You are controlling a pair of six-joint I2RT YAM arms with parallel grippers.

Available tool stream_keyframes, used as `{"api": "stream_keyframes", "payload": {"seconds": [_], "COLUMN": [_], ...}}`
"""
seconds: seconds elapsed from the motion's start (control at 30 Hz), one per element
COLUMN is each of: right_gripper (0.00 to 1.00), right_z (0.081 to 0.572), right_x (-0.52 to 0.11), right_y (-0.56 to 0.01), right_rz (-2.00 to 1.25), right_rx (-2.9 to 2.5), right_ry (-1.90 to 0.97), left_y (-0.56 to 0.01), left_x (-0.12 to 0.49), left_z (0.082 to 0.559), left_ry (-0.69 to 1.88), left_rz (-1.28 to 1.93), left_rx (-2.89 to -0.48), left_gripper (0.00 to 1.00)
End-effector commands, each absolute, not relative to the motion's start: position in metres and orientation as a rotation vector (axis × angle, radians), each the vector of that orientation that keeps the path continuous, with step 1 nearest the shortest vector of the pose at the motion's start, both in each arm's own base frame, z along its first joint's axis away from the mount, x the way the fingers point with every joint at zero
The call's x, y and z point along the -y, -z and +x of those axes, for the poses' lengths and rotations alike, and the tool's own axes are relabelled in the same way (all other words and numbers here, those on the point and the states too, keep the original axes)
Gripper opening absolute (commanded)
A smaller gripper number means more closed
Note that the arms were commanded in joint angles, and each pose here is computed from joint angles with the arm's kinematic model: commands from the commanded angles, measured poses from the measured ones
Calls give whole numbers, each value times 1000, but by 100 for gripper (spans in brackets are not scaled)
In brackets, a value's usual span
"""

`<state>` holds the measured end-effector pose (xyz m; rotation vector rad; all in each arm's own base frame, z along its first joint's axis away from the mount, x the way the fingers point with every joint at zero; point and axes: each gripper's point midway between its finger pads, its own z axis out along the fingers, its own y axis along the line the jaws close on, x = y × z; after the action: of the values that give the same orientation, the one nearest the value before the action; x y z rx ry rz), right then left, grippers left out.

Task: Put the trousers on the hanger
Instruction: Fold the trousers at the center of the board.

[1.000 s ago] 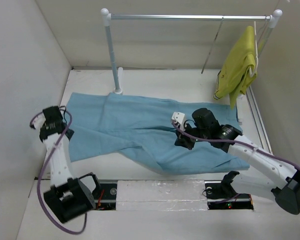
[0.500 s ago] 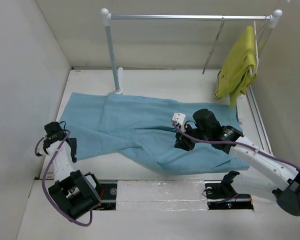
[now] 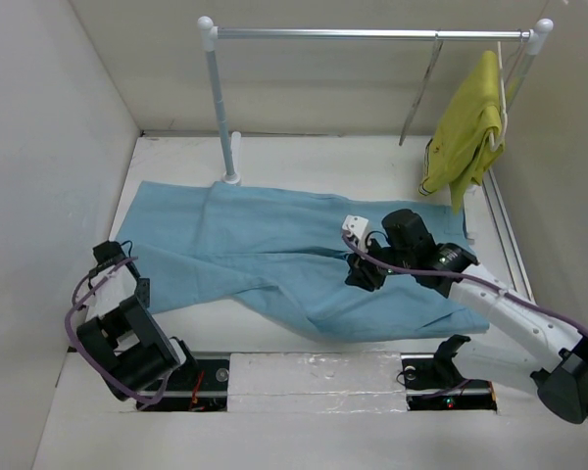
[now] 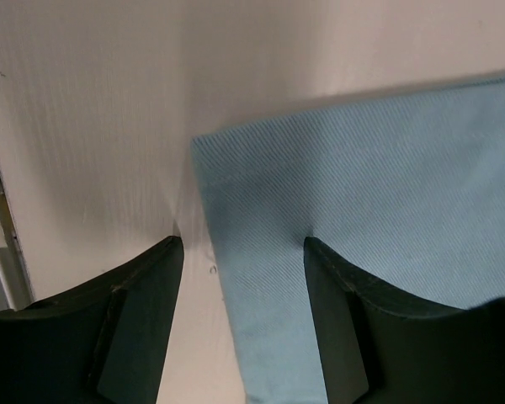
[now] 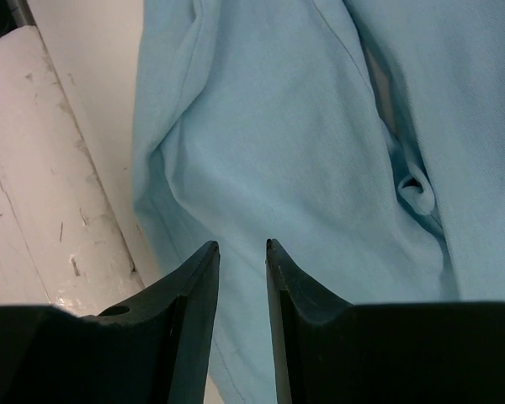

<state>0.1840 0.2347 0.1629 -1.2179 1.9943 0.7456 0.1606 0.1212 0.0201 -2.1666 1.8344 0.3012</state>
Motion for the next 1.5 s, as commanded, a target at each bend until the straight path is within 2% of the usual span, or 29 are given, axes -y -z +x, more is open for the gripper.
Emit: {"api": "stream_keyframes", "payload": {"seconds": [0.0, 0.03, 0.13, 0.17, 0.2, 0.23, 0.43, 0.6, 0.7, 0.77, 0.8, 0.83, 0.87, 1.03, 1.13, 1.2, 1.23, 1.3, 1.33, 1.4, 1.43, 1.47], "right_gripper": [35, 35, 35, 35, 35, 35, 35, 35, 33, 25, 18, 3, 0, 0, 0, 5, 15, 28, 41, 50, 64, 64], "right_z": [196, 199, 207, 208, 212, 214, 221, 225, 230, 232, 234, 234, 233, 230, 215, 209, 209, 206, 203, 186, 184, 182], "right_x": [-234, -231, -225, -224, -219, -216, -200, -183, -174, -165, -157, -153, -151, -104, -73, -49, -42, -12, -2, 29, 34, 36], "right_y": [-179, -180, -183, -186, -189, -190, -194, -170, -165, -155, -152, -151, -152, -150, -140, -127, -126, -129, -133, -129, -127, -124], "right_rz": [-1181, -1167, -1130, -1126, -1100, -1087, -1001, -910, -869, -837, -796, -776, -759, -447, -199, -32, 51, 221, 278, 443, 482, 530], "right_rx": [-1953, -1963, -1979, -1978, -1981, -1986, -2018, -2121, -2136, -2171, -2200, -2211, -2216, -2322, -2409, -2433, -2416, -2385, -2367, -2417, -2436, -2451], "right_ry": [-728, -718, -682, -675, -661, -652, -626, -608, -616, -603, -599, -603, -606, -443, -357, -281, -266, -167, -128, 6, 17, 15], "left_y": [-18, -19, -12, -12, -12, -17, -77, -143, -153, -171, -178, -196, -206, -266, -278, -276, -272, -269, -271, -272, -273, -274], "left_x": [-138, -140, -146, -149, -152, -156, -173, -145, -135, -129, -125, -116, -110, -65, -47, -29, -23, -9, -5, 6, 7, 8], "left_z": [162, 163, 158, 160, 159, 163, 186, 196, 202, 207, 211, 219, 224, 238, 225, 221, 216, 209, 201, 194, 186, 183], "left_ry": [-399, -403, -426, -421, -423, -425, -378, -264, -233, -215, -206, -175, -162, -49, 5, 69, 104, 155, 188, 243, 260, 277], "left_rz": [-2141, -2138, -2151, -2145, -2120, -2096, -1911, -1696, -1616, -1511, -1469, -1391, -1308, -1001, -927, -873, -865, -811, -797, -755, -746, -751], "left_rx": [-1824, -1823, -1828, -1824, -1849, -1849, -1842, -1834, -1870, -1889, -1900, -1903, -1924, -1920, -1889, -1898, -1891, -1914, -1894, -1896, -1884, -1877], "left_gripper": [54, 53, 41, 21, 6, 0, 0, 0, 0, 0, 0, 0, 0, 0, 0, 0, 0, 0, 0, 0, 0, 0]}}
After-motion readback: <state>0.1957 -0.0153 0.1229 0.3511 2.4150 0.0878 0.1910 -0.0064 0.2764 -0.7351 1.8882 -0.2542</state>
